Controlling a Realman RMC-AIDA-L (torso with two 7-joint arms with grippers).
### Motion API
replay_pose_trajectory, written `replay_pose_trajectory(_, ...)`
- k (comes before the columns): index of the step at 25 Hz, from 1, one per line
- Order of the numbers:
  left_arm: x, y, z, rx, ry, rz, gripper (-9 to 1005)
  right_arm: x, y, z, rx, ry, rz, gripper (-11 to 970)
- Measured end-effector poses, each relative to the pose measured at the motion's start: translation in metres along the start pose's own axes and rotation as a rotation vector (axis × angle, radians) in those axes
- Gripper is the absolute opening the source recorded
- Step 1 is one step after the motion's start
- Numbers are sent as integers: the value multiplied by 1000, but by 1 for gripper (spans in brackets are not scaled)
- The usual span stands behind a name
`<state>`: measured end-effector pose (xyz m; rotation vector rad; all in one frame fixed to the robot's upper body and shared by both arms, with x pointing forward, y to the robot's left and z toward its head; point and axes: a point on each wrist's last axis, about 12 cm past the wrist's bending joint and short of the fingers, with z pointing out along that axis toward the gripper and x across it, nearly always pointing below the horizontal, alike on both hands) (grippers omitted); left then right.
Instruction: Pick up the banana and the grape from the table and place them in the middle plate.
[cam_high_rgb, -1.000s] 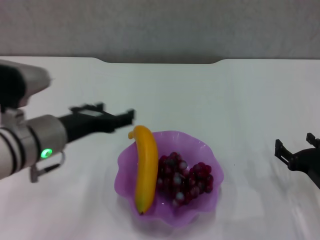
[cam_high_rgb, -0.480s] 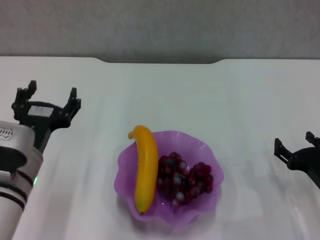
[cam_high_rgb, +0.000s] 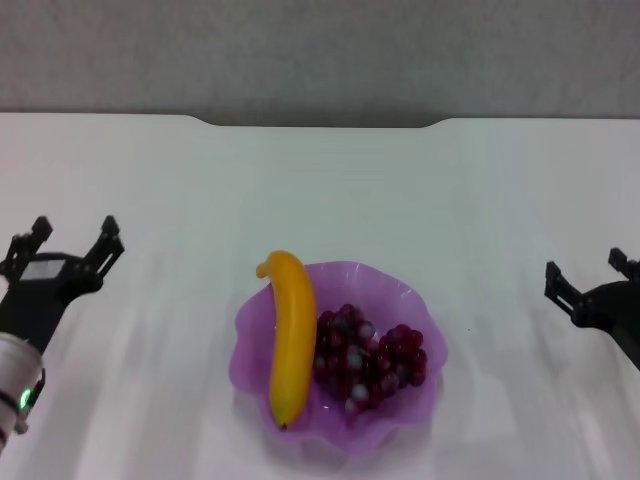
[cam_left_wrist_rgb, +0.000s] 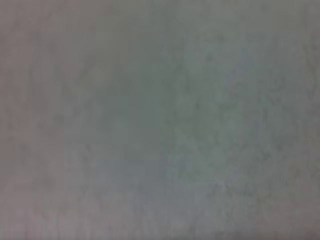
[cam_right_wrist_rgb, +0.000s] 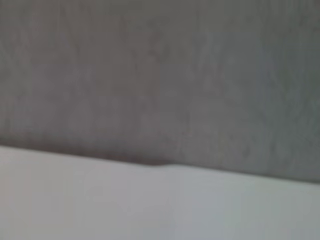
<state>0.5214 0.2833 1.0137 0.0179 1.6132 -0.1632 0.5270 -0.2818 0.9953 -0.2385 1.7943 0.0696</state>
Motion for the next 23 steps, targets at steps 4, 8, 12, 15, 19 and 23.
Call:
replay_pose_trajectory(4, 8, 3, -13, -3, 24, -22, 893, 1, -2, -11, 14, -58, 4, 896)
replay_pose_trajectory(8, 13, -1, -17, 14, 48, -34, 893, 9, -12, -21, 52, -48, 3, 896)
replay_pose_trajectory(12, 15, 0, -17, 10, 61, -59, 894, 10, -13, -22, 50, -41, -3, 896)
replay_pose_trajectory(15, 14, 1, -15, 9, 66, -61, 894, 8, -12, -19, 41, -40, -8, 896)
replay_pose_trajectory(19, 13, 1, -12, 4, 65, -50, 894, 5, -9, -15, 27, -45, -14, 896)
replay_pose_trajectory(23, 13, 1, -11, 3, 71, -44, 894, 5, -7, -14, 18, -45, -16, 896)
